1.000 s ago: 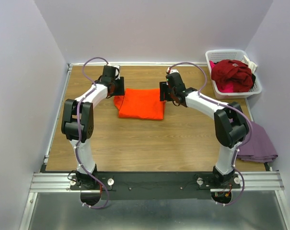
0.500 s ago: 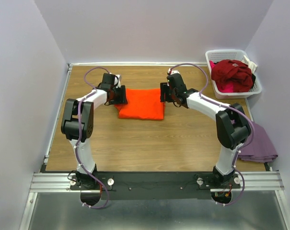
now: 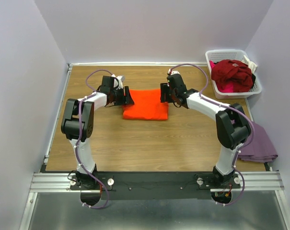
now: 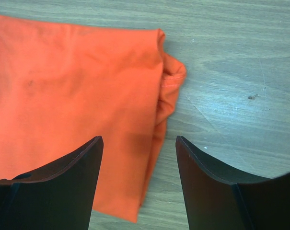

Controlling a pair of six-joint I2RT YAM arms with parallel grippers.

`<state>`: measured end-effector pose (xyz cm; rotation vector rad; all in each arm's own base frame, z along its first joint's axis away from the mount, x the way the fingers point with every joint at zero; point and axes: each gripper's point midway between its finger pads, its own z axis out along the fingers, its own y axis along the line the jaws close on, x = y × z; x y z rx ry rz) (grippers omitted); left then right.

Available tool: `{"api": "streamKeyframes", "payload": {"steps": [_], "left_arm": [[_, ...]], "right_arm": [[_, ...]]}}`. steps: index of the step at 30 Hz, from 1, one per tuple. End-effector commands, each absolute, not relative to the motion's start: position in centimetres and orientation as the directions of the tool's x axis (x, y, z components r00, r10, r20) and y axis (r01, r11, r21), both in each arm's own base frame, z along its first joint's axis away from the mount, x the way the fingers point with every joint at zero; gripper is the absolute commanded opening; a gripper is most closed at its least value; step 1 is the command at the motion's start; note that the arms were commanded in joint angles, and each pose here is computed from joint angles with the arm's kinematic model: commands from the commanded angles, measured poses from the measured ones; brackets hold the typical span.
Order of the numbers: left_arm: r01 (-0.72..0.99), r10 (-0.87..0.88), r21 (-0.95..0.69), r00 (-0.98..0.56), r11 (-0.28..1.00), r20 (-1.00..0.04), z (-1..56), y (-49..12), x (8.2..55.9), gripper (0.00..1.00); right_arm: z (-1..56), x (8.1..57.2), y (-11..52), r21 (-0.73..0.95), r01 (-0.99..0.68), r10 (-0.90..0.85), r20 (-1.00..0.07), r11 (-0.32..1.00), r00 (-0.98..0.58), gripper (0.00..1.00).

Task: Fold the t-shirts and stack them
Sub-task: Put the neatly folded tshirt into the corner of the board with the left arm

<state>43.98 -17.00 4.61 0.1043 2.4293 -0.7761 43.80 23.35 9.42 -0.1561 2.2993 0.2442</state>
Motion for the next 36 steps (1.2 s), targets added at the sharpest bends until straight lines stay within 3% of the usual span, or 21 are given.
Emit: {"api": "streamKeyframes", "payload": {"steps": [1, 5, 6, 7, 8, 9, 10, 17, 24, 29, 36], "left_arm": [[0.249, -0.101, -0.603, -0.868, 0.757, -0.486, 3.3, -18.7, 42.4, 0.69], [0.217, -0.116, -0.602, -0.878, 0.768, -0.465, 2.2, -18.5, 42.2, 0.69], [0.209, -0.119, -0.600, -0.880, 0.772, -0.460, 1.9, -18.4, 42.2, 0.63], [0.201, -0.123, -0.597, -0.881, 0.776, -0.457, 1.6, -18.3, 42.3, 0.55], [0.193, -0.127, -0.593, -0.882, 0.782, -0.455, 1.5, -18.2, 42.3, 0.39], [0.176, -0.130, -0.583, -0.886, 0.793, -0.445, 0.9, -17.8, 42.3, 0.10], [0.168, -0.130, -0.581, -0.891, 0.796, -0.436, 0.6, -17.7, 42.3, 0.01], [0.117, -0.122, -0.473, -0.887, 0.873, -0.445, -0.6, -15.6, 43.3, 0.00], [0.022, -0.136, -0.294, -0.852, 0.956, -0.505, 2.8, -12.0, 46.8, 0.00], [-0.012, -0.142, -0.227, -0.813, 0.974, -0.565, 5.7, -9.9, 49.5, 0.00], [-0.127, -0.171, -0.118, -0.812, 0.985, -0.558, 5.2, -5.4, 50.9, 0.00]], "right_arm": [[10.3, 43.4, 22.8, 0.129, -0.178, -0.023, -0.745, 0.976, -0.666, 0.71], [10.5, 43.5, 22.5, 0.121, -0.172, -0.024, -0.751, 0.978, -0.660, 0.70], [10.7, 43.5, 22.5, 0.122, -0.170, -0.021, -0.753, 0.978, -0.658, 0.70], [10.8, 43.5, 22.5, 0.120, -0.169, -0.021, -0.755, 0.978, -0.655, 0.70], [10.7, 43.5, 22.5, 0.121, -0.169, -0.020, -0.754, 0.978, -0.657, 0.70], [11.0, 43.5, 22.5, 0.122, -0.169, -0.018, -0.758, 0.978, -0.652, 0.70], [11.0, 43.6, 22.5, 0.121, -0.167, -0.018, -0.758, 0.979, -0.651, 0.70], [11.7, 43.6, 22.2, 0.118, -0.162, -0.013, -0.769, 0.980, -0.639, 0.70], [12.0, 43.5, 22.0, 0.113, -0.155, -0.010, -0.774, 0.981, -0.633, 0.70], [12.1, 43.6, 21.9, 0.113, -0.150, -0.006, -0.779, 0.982, -0.628, 0.70], [12.2, 43.8, 21.9, 0.109, -0.151, -0.010, -0.781, 0.983, -0.624, 0.70]]}}
